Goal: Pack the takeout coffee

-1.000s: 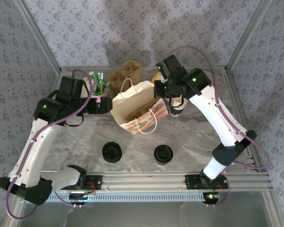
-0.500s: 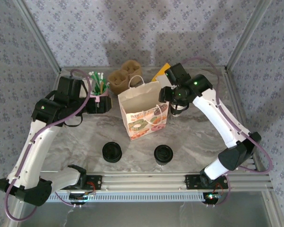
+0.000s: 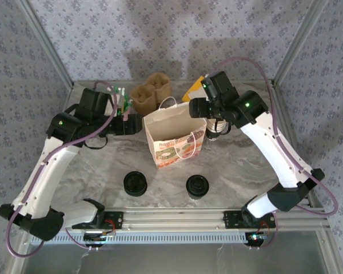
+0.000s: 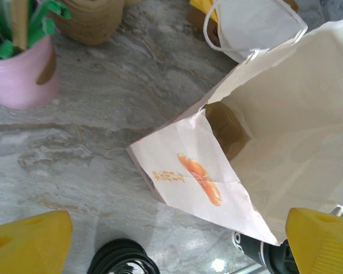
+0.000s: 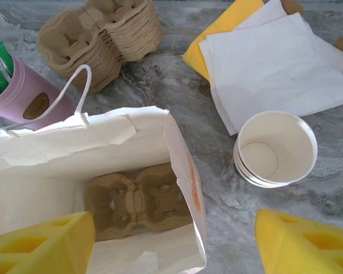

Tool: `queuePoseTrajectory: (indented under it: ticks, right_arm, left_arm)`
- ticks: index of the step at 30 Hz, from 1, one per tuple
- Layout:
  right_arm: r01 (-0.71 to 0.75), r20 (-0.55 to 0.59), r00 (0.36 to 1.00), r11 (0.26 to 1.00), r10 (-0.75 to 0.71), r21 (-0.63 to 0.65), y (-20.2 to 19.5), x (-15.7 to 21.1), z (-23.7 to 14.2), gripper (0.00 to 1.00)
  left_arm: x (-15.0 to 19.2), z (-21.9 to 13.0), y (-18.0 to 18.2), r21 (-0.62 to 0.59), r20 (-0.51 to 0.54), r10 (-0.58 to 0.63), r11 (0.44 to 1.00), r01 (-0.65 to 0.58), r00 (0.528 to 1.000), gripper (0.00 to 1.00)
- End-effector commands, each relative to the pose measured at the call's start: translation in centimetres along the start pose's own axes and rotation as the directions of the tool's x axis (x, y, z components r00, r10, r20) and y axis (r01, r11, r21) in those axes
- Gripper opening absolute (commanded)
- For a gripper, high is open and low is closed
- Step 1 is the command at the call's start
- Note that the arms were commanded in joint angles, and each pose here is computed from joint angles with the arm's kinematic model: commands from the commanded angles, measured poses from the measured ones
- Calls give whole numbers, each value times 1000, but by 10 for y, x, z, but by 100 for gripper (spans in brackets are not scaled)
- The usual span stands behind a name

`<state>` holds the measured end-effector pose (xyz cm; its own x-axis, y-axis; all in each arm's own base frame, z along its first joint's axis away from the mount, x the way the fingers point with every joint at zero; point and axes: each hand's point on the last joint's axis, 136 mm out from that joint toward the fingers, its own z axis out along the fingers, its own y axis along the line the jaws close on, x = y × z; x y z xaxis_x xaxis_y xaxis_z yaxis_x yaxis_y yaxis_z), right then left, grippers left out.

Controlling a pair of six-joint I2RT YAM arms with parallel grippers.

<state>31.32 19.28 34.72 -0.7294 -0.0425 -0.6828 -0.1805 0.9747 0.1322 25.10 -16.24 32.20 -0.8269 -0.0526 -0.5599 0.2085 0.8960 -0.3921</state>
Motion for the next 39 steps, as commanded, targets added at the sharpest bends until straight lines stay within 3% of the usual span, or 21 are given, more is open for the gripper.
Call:
queuePoseTrajectory:
  ticks: [1,16,32,39]
  right_arm:
    - [62,32,998,998,-63,27,-4,-3,-10,76]
    - [67,0,998,995,-67,-75,1,9,-2,76]
    - [117,-47,991,989,-122,-88,-3,15,3,76]
    - [114,-88,989,989,-122,-91,-4,25,15,76]
  left_arm:
    - [0,1,-5,-3,-1,-39,999,39,999,95]
    - [2,19,-3,-57,-29,-72,996,70,997,90]
    - [11,37,-6,-119,-76,-86,990,76,993,79]
    - [18,58,-27,-97,-107,-74,993,64,992,76]
